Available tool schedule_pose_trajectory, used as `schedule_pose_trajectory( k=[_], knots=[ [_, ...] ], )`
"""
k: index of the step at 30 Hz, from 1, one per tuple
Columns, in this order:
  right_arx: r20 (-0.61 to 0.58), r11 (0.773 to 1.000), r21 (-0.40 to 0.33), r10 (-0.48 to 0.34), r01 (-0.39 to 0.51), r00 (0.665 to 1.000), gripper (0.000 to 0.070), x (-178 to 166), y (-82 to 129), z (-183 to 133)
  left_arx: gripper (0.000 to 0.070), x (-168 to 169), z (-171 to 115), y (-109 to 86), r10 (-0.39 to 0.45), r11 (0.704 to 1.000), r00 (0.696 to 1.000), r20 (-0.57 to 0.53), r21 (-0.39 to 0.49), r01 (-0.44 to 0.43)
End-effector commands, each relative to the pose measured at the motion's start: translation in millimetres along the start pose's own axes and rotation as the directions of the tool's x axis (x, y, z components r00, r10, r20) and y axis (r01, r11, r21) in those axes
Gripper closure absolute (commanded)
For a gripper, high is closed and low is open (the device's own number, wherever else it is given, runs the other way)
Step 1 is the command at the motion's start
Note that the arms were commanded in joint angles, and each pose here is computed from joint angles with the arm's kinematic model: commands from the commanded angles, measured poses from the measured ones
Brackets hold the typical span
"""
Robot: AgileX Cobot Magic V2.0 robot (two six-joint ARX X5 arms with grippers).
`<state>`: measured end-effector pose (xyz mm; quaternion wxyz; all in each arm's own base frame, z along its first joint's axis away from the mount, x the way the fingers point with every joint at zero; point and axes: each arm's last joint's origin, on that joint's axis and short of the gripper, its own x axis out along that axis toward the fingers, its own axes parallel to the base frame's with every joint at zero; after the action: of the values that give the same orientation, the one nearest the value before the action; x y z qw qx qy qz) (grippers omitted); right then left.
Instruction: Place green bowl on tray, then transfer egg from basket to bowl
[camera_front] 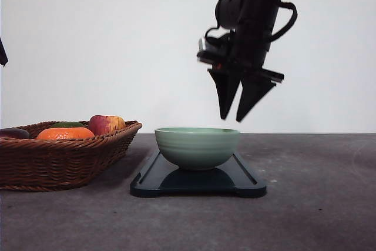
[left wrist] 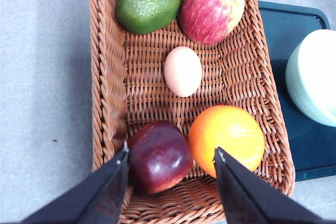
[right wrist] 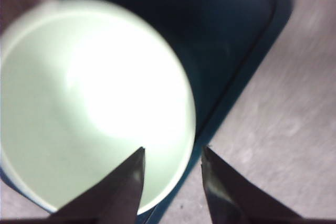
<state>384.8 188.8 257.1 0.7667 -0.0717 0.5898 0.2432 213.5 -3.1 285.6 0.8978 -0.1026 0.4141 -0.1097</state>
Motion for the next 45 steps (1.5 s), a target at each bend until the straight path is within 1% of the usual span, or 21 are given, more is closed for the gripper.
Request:
schedule_pose_trajectory(
  k=[1, 5, 9, 14, 20, 22, 27, 32, 35, 38, 41, 45],
  knots=[
    [0.059, 1.000, -0.009, 0.001, -0.001, 0.998, 0.0489, -15, 5, 3, 0.0385, -2, 6, -1.3, -0.007, 1.000, 1.000, 0.019, 0.016, 0.007],
    [0.175, 0.999, -0.032, 0.009, -0.004, 0.985, 0.0490, -31, 8, -5, 0.0385, -2, 6, -1.3, -0.007, 1.000, 1.000, 0.018, 0.015, 0.007],
    [0.280, 0.998, -0.058, 0.019, -0.003, 0.960, 0.0490, -40, 10, -24, 0.0385, -2, 6, -1.3, -0.007, 1.000, 1.000, 0.017, 0.015, 0.006],
    [0.397, 0.996, -0.086, 0.030, 0.004, 0.917, 0.0491, -48, 10, -60, 0.0385, -2, 6, -1.4, -0.007, 1.000, 1.000, 0.022, 0.017, 0.007],
    [0.487, 0.995, -0.103, 0.040, 0.012, 0.872, 0.0491, -54, 10, -107, 0.0385, -2, 7, -1.4, -0.007, 1.000, 1.000, 0.024, 0.016, 0.007],
    [0.507, 0.994, -0.107, 0.043, 0.014, 0.861, 0.0491, -56, 10, -123, 0.0385, -2, 7, -1.4, -0.007, 1.000, 1.000, 0.024, 0.013, 0.007],
    [0.534, 0.994, -0.110, 0.042, 0.019, 0.845, 0.0491, -58, 9, -164, 0.0385, -2, 7, -1.5, -0.008, 1.000, 1.000, 0.025, 0.014, 0.008],
    [0.547, 0.994, -0.108, 0.043, 0.019, 0.836, 0.0491, -57, 8, -202, 0.0382, -2, 6, -2.2, -0.011, 1.000, 1.000, 0.021, 0.015, 0.010],
    [0.557, 0.995, -0.103, 0.043, 0.018, 0.829, 0.0491, -55, 7, -221, 0.0378, -1, 5, -6.1, -0.026, 0.999, 1.000, 0.010, 0.023, 0.026],
    [0.568, 0.995, -0.101, 0.039, 0.023, 0.822, 0.0491, -56, 7, -230, 0.0378, 0, 6, -12.6, -0.045, 0.999, 0.999, 0.007, 0.022, 0.045],
    [0.573, 0.995, -0.099, 0.035, 0.027, 0.819, 0.0491, -57, 7, -231, 0.0379, 1, 12, -20.2, -0.053, 0.998, 0.999, 0.010, 0.031, 0.052],
    [0.579, 0.995, -0.101, 0.037, 0.027, 0.815, 0.0491, -58, 7, -230, 0.0378, 9, 25, -30.2, -0.006, 0.998, 1.000, -0.004, 0.064, 0.006]
  ],
)
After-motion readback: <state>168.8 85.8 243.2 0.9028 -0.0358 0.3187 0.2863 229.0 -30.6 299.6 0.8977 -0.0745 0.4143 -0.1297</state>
